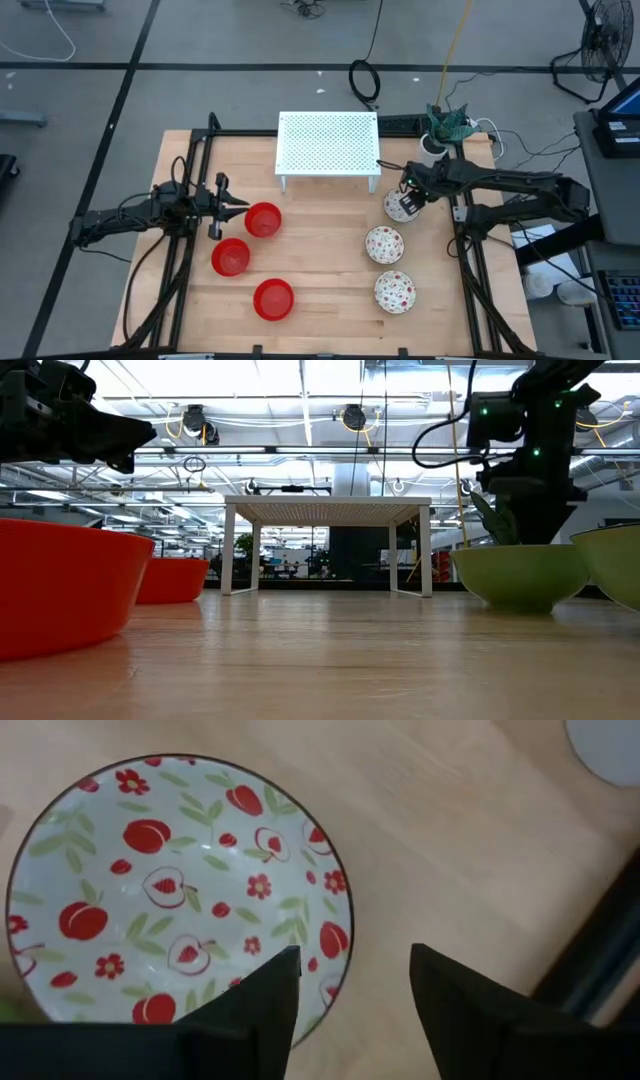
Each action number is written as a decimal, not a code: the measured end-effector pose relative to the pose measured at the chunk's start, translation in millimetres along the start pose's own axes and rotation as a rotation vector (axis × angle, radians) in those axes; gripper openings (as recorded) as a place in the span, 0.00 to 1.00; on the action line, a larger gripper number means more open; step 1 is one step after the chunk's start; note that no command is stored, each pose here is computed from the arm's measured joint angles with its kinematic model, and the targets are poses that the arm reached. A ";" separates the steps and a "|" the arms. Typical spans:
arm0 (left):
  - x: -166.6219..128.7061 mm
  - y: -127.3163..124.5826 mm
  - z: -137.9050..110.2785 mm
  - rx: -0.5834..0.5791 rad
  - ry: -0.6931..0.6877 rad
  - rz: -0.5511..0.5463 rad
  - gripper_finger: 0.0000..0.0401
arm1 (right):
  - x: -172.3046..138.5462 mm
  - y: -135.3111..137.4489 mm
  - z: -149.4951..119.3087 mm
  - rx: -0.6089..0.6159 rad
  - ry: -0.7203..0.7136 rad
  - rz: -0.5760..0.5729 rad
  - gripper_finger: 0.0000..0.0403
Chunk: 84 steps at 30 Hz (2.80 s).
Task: Pick & Place Mini bowls
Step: Put the top white patterned bowl on the shelf
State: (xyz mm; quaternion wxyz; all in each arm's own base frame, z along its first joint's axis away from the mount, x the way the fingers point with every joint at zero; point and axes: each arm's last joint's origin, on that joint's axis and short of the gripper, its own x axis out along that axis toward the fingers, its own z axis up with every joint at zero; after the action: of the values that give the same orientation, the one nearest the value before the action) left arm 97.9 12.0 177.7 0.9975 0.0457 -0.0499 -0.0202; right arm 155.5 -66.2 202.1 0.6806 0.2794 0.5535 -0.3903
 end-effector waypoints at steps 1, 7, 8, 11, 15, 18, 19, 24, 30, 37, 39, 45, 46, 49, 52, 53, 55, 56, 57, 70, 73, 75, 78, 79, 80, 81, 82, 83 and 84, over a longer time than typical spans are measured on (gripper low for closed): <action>0.0 0.0 0.1 0.000 0.000 0.000 0.16 | 1.7 0.3 -0.1 0.002 -0.005 0.004 0.45; 0.0 0.0 0.0 0.000 0.000 0.000 0.16 | 11.7 1.3 -4.6 0.021 0.019 0.052 0.43; 0.0 0.0 0.0 0.000 0.000 0.000 0.16 | 13.6 1.0 -5.6 0.029 0.020 0.050 0.43; 0.0 0.0 0.0 0.000 0.000 0.000 0.16 | 19.3 0.2 -8.2 0.045 0.019 0.049 0.43; 0.0 0.0 0.0 0.000 0.000 0.000 0.16 | 21.6 0.1 -9.1 0.046 0.017 0.050 0.43; 0.0 0.0 -0.1 0.000 0.000 0.000 0.16 | 21.5 0.4 -8.7 0.046 0.013 0.052 0.42; 0.0 0.0 -0.1 0.000 0.000 0.000 0.16 | 21.5 0.4 -8.7 0.046 0.013 0.052 0.41; 0.0 0.0 0.0 0.000 0.000 0.000 0.16 | 21.5 0.4 -8.7 0.047 0.013 0.052 0.38; 0.0 0.0 0.1 0.000 0.000 0.000 0.16 | 21.6 0.8 -8.1 0.066 0.007 0.057 0.34; 0.0 0.0 0.1 0.000 0.000 0.000 0.16 | 21.5 2.0 -6.5 0.067 -0.010 0.069 0.32; 0.0 0.0 0.0 0.000 0.000 0.000 0.16 | 23.0 2.0 -6.7 0.067 -0.015 0.072 0.32; 0.0 0.0 0.0 0.000 0.000 0.000 0.16 | 35.6 2.2 -10.5 0.052 -0.043 0.093 0.32; 0.0 0.0 0.0 0.000 0.000 0.000 0.16 | 35.6 2.5 -10.0 0.051 -0.050 0.096 0.32; 0.0 0.0 0.1 0.000 0.000 0.000 0.16 | 35.4 3.0 -9.3 0.051 -0.056 0.103 0.32; 0.0 0.0 0.0 0.000 0.000 0.000 0.16 | 35.4 2.9 -9.4 0.051 -0.055 0.102 0.32; 0.0 0.0 0.0 0.000 0.000 0.000 0.16 | 35.5 2.8 -9.5 0.050 -0.054 0.102 0.32; 0.0 0.0 0.0 0.000 0.000 0.000 0.16 | 35.5 2.7 -9.8 0.048 -0.051 0.100 0.32; 0.0 0.0 -0.1 0.000 0.000 0.000 0.16 | 35.5 2.7 -9.8 0.049 -0.051 0.100 0.32; 0.0 0.0 -0.1 0.000 0.000 0.000 0.16 | 35.5 2.7 -9.8 0.050 -0.051 0.100 0.32; 0.0 0.0 0.0 0.000 0.000 0.000 0.16 | 37.2 -7.2 -6.2 0.109 0.001 0.116 0.32; 0.0 0.0 0.0 0.000 0.000 0.000 0.16 | 35.1 -8.2 -3.0 0.115 0.003 0.136 0.32; 0.0 0.0 0.1 0.000 0.000 0.000 0.16 | 33.3 -8.5 -1.1 0.113 -0.002 0.137 0.32; 0.0 0.0 0.0 0.000 0.000 0.000 0.16 | 32.2 -8.9 0.7 0.114 -0.009 0.140 0.32; 0.0 0.0 0.1 0.000 0.000 0.000 0.16 | 32.2 -9.0 0.5 0.113 -0.007 0.138 0.32; 0.0 0.0 0.0 0.000 0.000 0.000 0.16 | 32.2 -9.2 0.1 0.111 -0.003 0.136 0.32; 0.0 0.0 0.0 0.000 0.000 0.000 0.16 | 32.3 -9.4 -0.4 0.108 0.002 0.133 0.32; 0.0 0.0 0.1 0.000 0.000 0.000 0.16 | 32.3 -9.7 -0.9 0.108 0.007 0.130 0.32; 0.0 0.0 0.0 0.000 0.000 0.000 0.16 | 32.3 -9.8 -1.2 0.107 0.010 0.128 0.32; 0.0 0.0 0.1 0.000 0.000 0.000 0.16 | 32.3 -9.9 -1.4 0.107 0.011 0.127 0.32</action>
State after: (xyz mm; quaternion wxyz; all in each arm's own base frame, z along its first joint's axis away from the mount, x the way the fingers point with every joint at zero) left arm 97.9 12.0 177.8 0.9975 0.0458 -0.0500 -0.0202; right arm 149.1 -77.6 170.9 0.6851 0.3520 0.5169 -0.3736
